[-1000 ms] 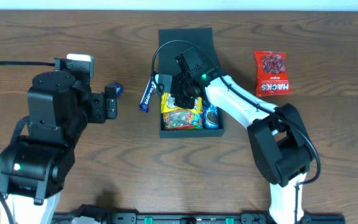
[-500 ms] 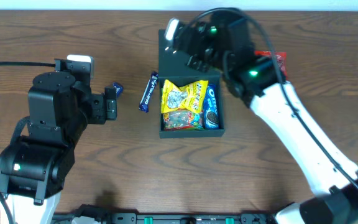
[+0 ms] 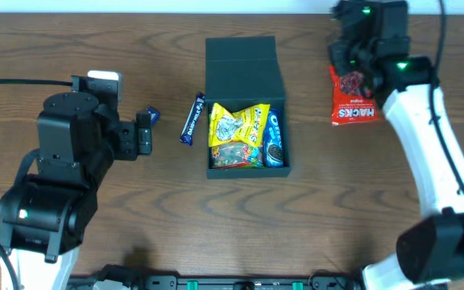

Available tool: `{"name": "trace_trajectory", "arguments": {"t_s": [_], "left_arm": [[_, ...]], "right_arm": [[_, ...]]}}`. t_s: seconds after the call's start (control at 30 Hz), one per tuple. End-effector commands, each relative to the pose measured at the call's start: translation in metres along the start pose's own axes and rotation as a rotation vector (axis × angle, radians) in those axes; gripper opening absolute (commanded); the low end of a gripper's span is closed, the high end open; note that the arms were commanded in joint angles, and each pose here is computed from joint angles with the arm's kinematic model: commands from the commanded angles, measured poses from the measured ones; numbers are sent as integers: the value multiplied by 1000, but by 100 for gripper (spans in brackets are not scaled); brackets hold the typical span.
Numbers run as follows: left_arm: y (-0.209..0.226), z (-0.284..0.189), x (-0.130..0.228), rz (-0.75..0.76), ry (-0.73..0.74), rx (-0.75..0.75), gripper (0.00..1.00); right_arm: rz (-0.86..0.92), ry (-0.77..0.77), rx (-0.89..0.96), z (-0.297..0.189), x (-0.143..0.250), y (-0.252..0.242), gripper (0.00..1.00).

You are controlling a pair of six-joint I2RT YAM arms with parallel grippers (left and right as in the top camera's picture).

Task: Pack container
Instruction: 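Move right gripper to the red Hacks bag and grasp it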

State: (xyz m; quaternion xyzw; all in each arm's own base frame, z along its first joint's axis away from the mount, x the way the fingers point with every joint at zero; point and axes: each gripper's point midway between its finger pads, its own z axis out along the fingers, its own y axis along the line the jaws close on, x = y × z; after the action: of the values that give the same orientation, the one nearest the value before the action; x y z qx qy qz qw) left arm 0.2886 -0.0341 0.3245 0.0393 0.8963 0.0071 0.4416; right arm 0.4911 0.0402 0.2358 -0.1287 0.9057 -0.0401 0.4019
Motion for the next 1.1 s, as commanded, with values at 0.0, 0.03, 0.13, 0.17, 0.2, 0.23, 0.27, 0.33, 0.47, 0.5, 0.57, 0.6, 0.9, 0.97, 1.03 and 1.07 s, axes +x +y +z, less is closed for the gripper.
{"name": "trace_trajectory", "arguments": {"t_s": [0.0, 0.03, 0.13, 0.17, 0.2, 0.23, 0.27, 0.33, 0.47, 0.5, 0.57, 0.6, 0.9, 0.97, 1.03, 1.07], "left_arm": [[-1, 1, -5, 3, -1, 13, 95], [-3, 2, -5, 3, 4, 20, 95], [-3, 5, -4, 4, 12, 20, 95], [-3, 5, -4, 4, 12, 20, 95], [-3, 6, -4, 5, 12, 20, 95], [-3, 6, -4, 5, 12, 20, 95], [-3, 6, -4, 5, 12, 20, 95], [-3, 6, -4, 7, 12, 20, 95], [-3, 6, -4, 31, 11, 20, 95], [-3, 6, -4, 31, 11, 20, 95], [-3, 6, -4, 31, 11, 20, 95], [-3, 6, -4, 31, 11, 20, 95], [-3, 6, -4, 31, 12, 20, 95], [-3, 6, -5, 30, 10, 20, 95], [-3, 6, -6, 29, 5, 20, 95], [-3, 6, -6, 29, 3, 20, 95]], "right_arm": [[170, 74, 43, 22, 25, -26, 4], [205, 101, 55, 32, 35, -35, 4], [284, 179, 75, 57, 64, -49, 33], [299, 211, 79, 66, 75, -52, 40], [306, 242, 80, 75, 86, -54, 45], [314, 264, 81, 82, 95, -55, 52], [325, 287, 82, 90, 104, -56, 62], [347, 326, 82, 107, 120, -54, 78], [347, 344, 76, 131, 135, -51, 83], [347, 344, 74, 135, 136, -50, 83], [353, 345, 75, 142, 140, -50, 81], [355, 345, 76, 145, 141, -49, 80], [364, 360, 69, 164, 154, -43, 63], [365, 371, 67, 167, 159, -42, 60], [364, 380, 66, 169, 163, -41, 59], [364, 384, 66, 170, 164, -40, 58]]}}
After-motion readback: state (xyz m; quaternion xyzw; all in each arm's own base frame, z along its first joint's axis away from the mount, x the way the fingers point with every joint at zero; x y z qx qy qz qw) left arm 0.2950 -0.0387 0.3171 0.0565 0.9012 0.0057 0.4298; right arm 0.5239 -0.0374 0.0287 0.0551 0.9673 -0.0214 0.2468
